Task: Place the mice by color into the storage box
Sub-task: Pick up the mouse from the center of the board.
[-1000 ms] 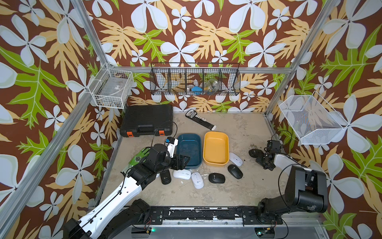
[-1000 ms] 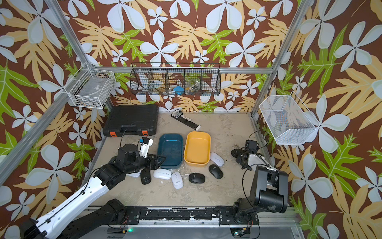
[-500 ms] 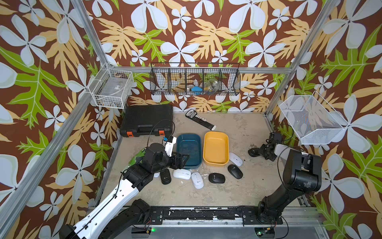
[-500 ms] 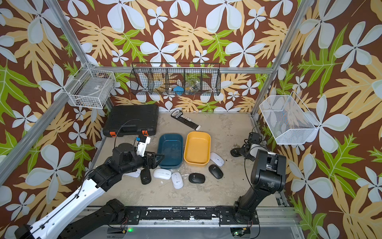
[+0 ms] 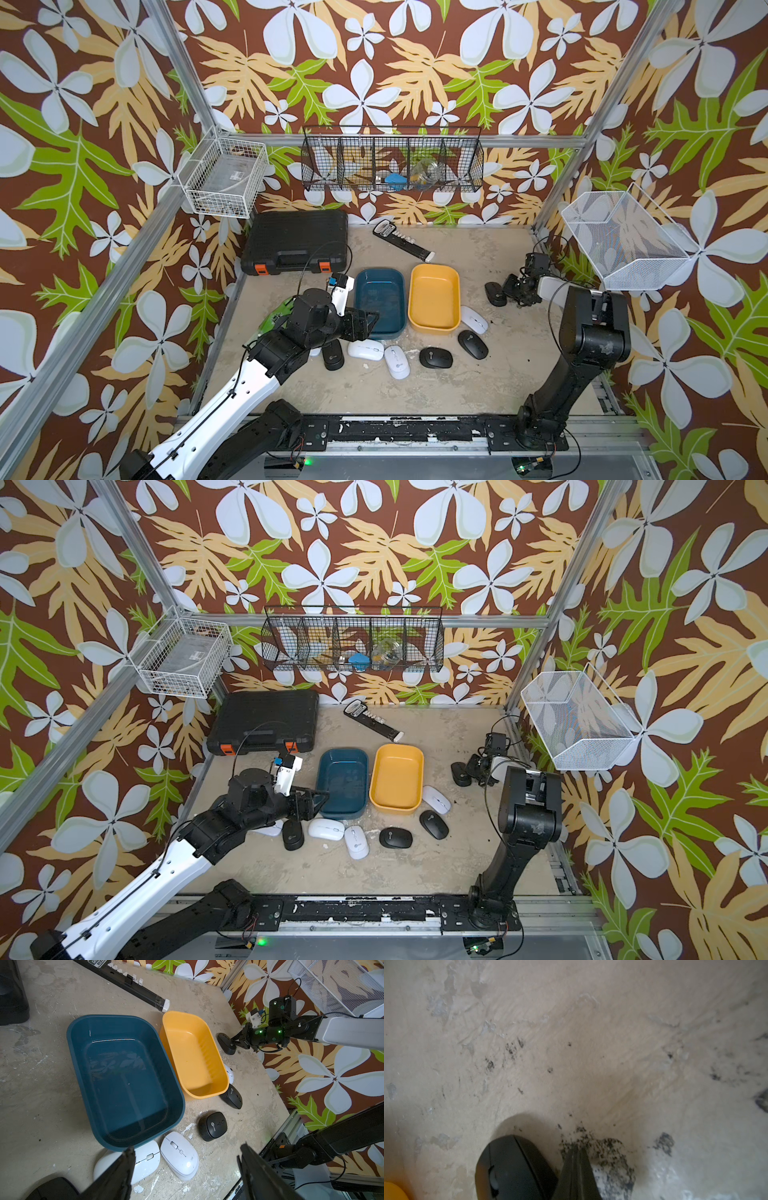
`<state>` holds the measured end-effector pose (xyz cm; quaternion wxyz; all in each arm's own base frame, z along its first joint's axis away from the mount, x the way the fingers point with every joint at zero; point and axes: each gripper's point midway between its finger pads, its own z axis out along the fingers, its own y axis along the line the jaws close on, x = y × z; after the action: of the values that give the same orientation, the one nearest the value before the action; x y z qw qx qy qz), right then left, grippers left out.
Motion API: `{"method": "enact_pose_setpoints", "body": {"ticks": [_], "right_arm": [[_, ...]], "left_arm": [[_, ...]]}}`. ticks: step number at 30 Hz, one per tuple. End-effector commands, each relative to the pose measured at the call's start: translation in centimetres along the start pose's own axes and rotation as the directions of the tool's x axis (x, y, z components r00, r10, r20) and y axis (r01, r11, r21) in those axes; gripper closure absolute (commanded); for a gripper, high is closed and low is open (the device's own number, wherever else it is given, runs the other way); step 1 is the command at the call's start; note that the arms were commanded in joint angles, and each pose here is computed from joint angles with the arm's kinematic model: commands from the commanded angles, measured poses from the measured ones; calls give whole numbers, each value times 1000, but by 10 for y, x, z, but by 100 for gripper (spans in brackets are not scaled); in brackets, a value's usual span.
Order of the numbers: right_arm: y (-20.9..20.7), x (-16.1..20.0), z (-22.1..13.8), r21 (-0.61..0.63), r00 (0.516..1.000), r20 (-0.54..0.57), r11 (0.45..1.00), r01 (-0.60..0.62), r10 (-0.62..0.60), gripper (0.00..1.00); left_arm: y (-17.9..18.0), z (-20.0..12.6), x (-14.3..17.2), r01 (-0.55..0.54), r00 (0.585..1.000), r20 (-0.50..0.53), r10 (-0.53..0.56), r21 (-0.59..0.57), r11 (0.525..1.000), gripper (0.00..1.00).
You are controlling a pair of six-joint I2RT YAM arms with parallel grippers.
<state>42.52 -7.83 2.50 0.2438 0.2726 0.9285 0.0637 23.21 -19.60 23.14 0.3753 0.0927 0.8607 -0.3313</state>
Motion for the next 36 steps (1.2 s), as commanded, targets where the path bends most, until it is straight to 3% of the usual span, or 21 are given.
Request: {"method": "enact_pose_setpoints", "body": {"ticks": [1, 6, 10, 18, 29, 36], "right_arm": [[-5, 0, -18, 39, 1000, 1, 999, 2, -2, 89], [3, -13, -57, 15, 994, 86, 998, 60, -61, 65], [35, -6, -73, -64, 968, 101, 969, 239, -232, 37], [52, 38, -31, -6, 881, -89, 885, 466, -465, 33], [41, 32, -24, 89, 867, -102, 863, 497, -488, 31], [47, 37, -14, 45, 867, -121, 870, 492, -484, 28]], "left_arm": [[0, -1, -1, 7, 1000, 16, -7, 2, 1000, 19], [2, 2, 4, 14, 1000, 2, -14, 4, 1000, 18], [1, 1, 5, 17, 1000, 7, -18, 19, 1000, 17], [-1, 2, 16, 29, 1000, -9, -28, 54, 998, 16], [7, 5, 24, 36, 999, -21, -35, 32, 999, 16], [10, 10, 27, 39, 999, -33, -38, 23, 999, 15]]}}
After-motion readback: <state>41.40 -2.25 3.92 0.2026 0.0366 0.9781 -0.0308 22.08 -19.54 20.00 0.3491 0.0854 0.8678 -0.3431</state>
